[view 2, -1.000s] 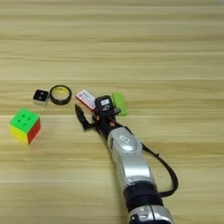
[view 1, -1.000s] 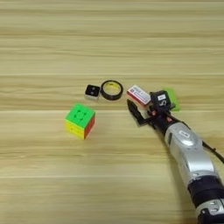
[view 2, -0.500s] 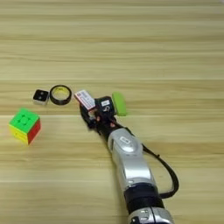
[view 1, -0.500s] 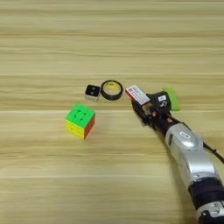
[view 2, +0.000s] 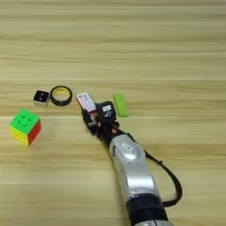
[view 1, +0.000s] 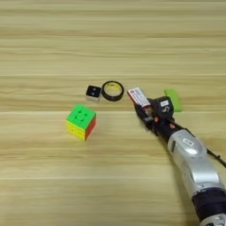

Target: Move the objects on the table

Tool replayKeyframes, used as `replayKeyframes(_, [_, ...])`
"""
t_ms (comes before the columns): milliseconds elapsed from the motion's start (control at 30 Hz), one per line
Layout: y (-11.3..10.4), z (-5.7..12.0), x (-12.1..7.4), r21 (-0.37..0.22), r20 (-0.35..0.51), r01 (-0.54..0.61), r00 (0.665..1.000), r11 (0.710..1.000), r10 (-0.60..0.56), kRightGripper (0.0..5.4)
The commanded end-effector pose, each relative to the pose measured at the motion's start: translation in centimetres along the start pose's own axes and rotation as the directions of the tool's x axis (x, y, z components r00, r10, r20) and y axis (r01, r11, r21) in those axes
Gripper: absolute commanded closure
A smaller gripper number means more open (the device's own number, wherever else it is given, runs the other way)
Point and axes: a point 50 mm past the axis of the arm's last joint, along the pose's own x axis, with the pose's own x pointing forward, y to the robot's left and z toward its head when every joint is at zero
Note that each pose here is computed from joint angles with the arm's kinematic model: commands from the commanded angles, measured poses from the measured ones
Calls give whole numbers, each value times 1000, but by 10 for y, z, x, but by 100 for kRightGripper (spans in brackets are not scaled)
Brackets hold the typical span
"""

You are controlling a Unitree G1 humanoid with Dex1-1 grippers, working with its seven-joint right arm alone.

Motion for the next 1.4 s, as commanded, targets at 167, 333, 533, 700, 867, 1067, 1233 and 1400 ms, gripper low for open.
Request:
replayKeyframes(167, [18, 26, -10, -34, 111, -50, 992, 998, 53, 332])
replayKeyframes(333, [39, 24, -26, -33, 98, -109, 989, 993, 112, 332])
replayKeyframes(533, [54, 27, -41, -24, 94, -151, 984, 988, 153, 332])
replayKeyframes(700, [62, 31, -51, -33, 91, -179, 979, 983, 182, 332])
replayKeyframes(867, [66, 31, -56, -35, 75, -195, 977, 980, 197, 332])
replayKeyframes(1067, [70, 26, -55, -29, 51, -209, 976, 977, 211, 332])
replayKeyframes(1233, [70, 21, -52, -23, 35, -211, 977, 977, 212, 332])
replayKeyframes(1400, [71, 17, -49, -20, 24, -212, 977, 977, 212, 332])
